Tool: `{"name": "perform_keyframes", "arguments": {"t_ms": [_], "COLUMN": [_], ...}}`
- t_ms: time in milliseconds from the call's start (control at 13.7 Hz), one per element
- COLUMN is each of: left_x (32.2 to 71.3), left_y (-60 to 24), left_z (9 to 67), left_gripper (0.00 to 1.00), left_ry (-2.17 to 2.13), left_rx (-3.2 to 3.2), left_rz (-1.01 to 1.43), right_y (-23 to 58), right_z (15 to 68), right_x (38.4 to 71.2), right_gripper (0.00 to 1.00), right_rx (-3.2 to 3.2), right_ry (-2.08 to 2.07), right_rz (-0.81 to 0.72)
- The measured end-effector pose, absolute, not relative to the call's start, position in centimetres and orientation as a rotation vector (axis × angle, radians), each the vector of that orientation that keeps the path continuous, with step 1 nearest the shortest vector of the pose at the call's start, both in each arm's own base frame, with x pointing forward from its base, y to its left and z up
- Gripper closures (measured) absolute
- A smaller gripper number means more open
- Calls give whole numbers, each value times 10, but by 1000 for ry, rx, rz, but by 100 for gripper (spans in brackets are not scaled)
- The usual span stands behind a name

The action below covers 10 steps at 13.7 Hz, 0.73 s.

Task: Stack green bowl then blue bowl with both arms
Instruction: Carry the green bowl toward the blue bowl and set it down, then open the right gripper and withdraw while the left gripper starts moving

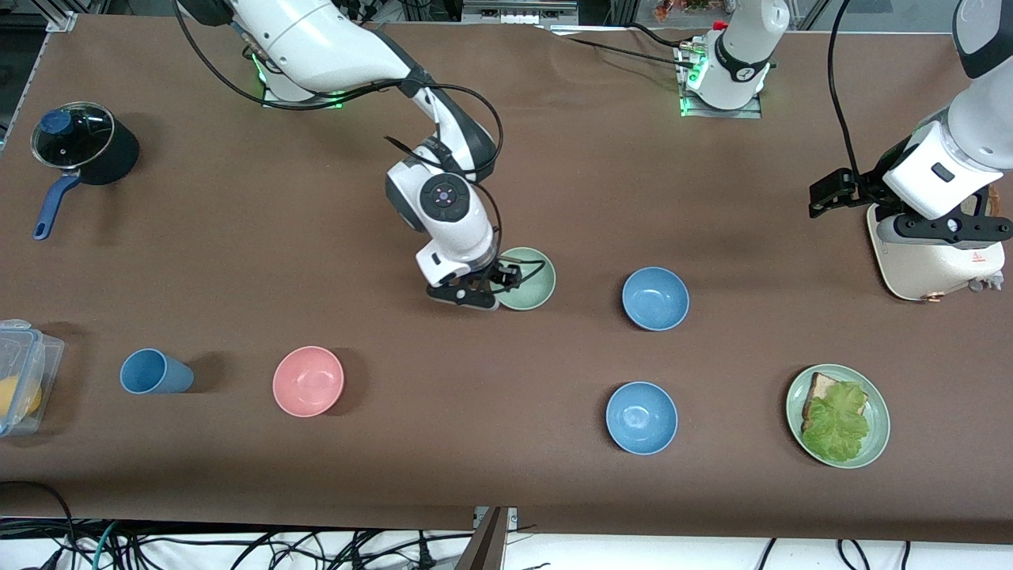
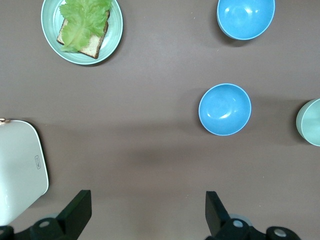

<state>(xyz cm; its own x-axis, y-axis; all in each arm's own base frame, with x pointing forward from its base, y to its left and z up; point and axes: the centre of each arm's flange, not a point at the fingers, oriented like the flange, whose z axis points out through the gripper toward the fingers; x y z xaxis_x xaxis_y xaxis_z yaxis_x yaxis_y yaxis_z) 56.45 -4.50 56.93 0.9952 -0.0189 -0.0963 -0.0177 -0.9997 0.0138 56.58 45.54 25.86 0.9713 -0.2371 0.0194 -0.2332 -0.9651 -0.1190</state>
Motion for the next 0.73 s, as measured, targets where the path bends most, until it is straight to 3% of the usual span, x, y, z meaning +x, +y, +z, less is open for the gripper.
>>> {"name": "perform_keyframes", "arguments": {"t_ms": [73, 437, 728], "left_x": [565, 566, 573], "left_y": [-45, -45, -47], "left_z": [569, 568, 549], "left_gripper": [0, 0, 0], "left_ry": [-29, -29, -36], "left_rx": [3125, 3125, 3121], "left_rz": [-151, -152, -214], "right_y": [439, 325, 242], "right_z": [274, 386, 475], "right_x": [578, 623, 614], "right_gripper": [1, 0, 0], "right_rx": [-3016, -3103, -3130], "right_ry": [359, 261, 113], "right_rz": [-54, -31, 36]}}
